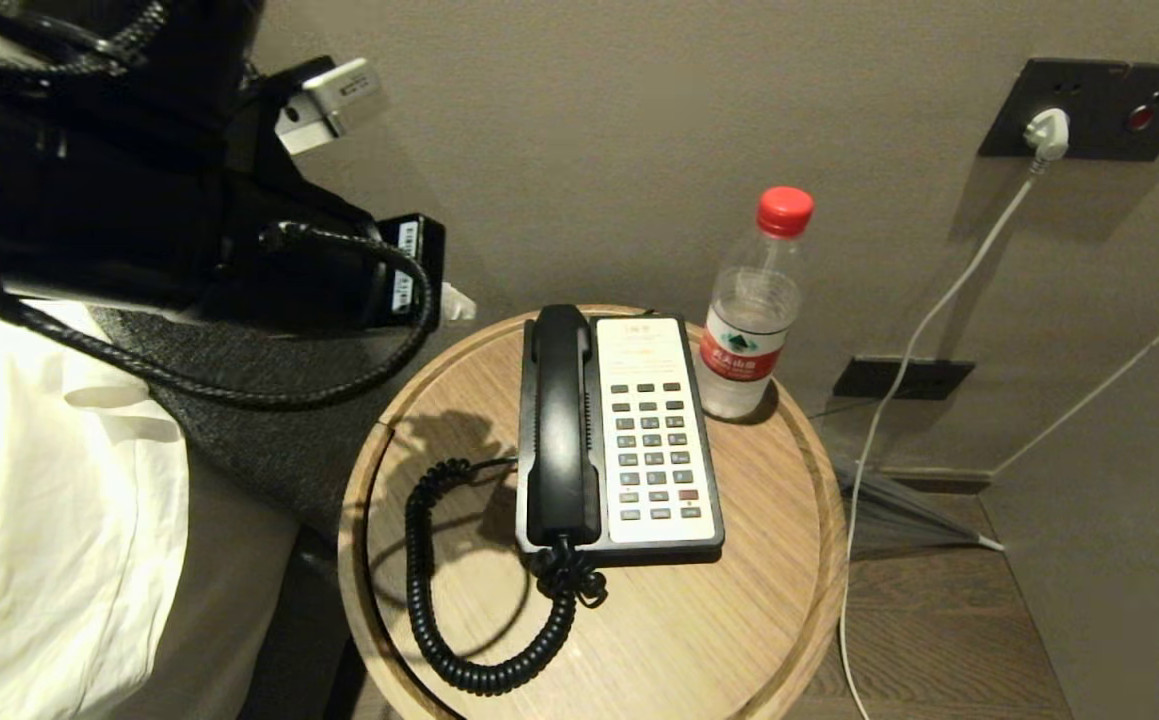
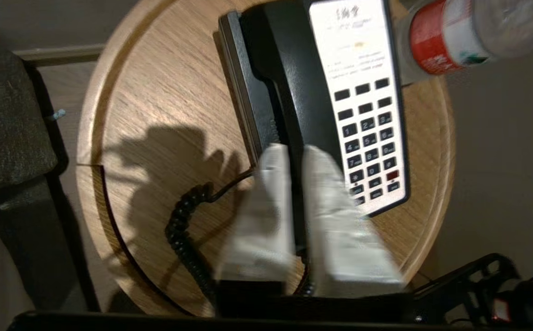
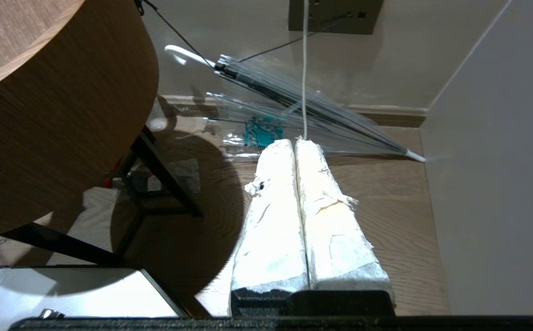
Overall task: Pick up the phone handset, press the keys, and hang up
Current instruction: Pick up the desk phone handset
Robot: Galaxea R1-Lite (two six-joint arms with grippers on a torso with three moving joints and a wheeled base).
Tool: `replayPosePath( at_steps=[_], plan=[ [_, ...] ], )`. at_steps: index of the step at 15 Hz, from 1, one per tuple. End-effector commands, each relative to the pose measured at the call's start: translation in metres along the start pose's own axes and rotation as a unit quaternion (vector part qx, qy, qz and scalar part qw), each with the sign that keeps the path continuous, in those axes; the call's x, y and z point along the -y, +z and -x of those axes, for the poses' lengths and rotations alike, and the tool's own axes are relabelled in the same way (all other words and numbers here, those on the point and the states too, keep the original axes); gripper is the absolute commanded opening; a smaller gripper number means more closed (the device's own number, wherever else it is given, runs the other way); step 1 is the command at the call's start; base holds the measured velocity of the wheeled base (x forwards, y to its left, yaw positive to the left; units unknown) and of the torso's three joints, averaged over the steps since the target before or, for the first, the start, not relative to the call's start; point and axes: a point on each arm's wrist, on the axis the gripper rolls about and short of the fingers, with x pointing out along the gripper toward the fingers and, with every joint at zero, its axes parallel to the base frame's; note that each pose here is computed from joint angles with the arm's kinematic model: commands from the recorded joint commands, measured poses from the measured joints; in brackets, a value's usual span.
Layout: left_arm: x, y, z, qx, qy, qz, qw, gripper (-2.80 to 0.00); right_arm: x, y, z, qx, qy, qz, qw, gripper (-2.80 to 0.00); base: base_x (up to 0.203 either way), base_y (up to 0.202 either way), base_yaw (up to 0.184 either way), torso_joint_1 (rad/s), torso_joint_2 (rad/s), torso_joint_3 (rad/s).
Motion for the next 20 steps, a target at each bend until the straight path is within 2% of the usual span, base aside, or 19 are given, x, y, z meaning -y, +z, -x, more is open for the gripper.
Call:
replayPosePath(
  at_steps=[1, 4, 7, 9, 11, 12, 15, 17, 20],
  plan=[
    [0.006, -0.006, -0.016, -0.028, 0.005, -0.012, 0.9995, 0.0, 0.0, 0.0, 0.0, 0.0, 0.0, 0.0, 1.0, -2.8, 0.0, 0.0, 0.0, 0.0, 0.0, 0.0],
    [0.022, -0.014, -0.037, -0.046, 0.02, -0.035, 0.9981, 0.0, 0.0, 0.0, 0.0, 0.0, 0.0, 0.0, 1.0, -2.8, 0.0, 0.0, 0.0, 0.0, 0.0, 0.0],
    [0.024, -0.015, -0.038, -0.045, 0.023, -0.037, 0.998, 0.0, 0.0, 0.0, 0.0, 0.0, 0.0, 0.0, 1.0, -2.8, 0.0, 0.0, 0.0, 0.0, 0.0, 0.0],
    [0.049, -0.03, -0.056, -0.056, 0.05, -0.071, 0.9947, 0.0, 0.0, 0.0, 0.0, -0.001, -0.001, 0.0, 1.0, -2.8, 0.0, 0.0, 0.0, 0.0, 0.0, 0.0],
    [0.059, -0.038, -0.072, -0.056, 0.101, -0.094, 0.9888, 0.0, 0.0, 0.0, 0.0, 0.0, -0.001, 0.0, 1.0, -2.8, 0.0, 0.0, 0.0, 0.0, 0.0, 0.0],
    [0.062, -0.04, -0.076, -0.058, 0.105, -0.097, 0.988, 0.0, 0.0, -0.001, 0.0, -0.001, 0.0, 0.0, 1.0, -2.8, 0.0, 0.0, 0.0, 0.0, 0.0, 0.0],
    [0.064, -0.041, -0.082, -0.062, 0.11, -0.1, 0.987, 0.0, 0.0, 0.0, 0.0, -0.002, 0.0, 0.0, 1.0, -2.8, 0.0, 0.0, 0.0, 0.0, 0.0, 0.0],
    [0.059, -0.039, -0.086, -0.068, 0.125, -0.081, 0.9865, 0.0, 0.0, 0.0, 0.0, 0.0, 0.0, 0.0, 1.0, -2.8, 0.0, 0.0, 0.0, 0.0, 0.0, 0.0],
    [0.058, -0.038, -0.087, -0.069, 0.129, -0.07, 0.9867, 0.0, 0.0, 0.0, 0.0, -0.001, 0.0, 0.0, 1.0, -2.8, 0.0, 0.0, 0.0, 0.0, 0.0, 0.0]
  ],
)
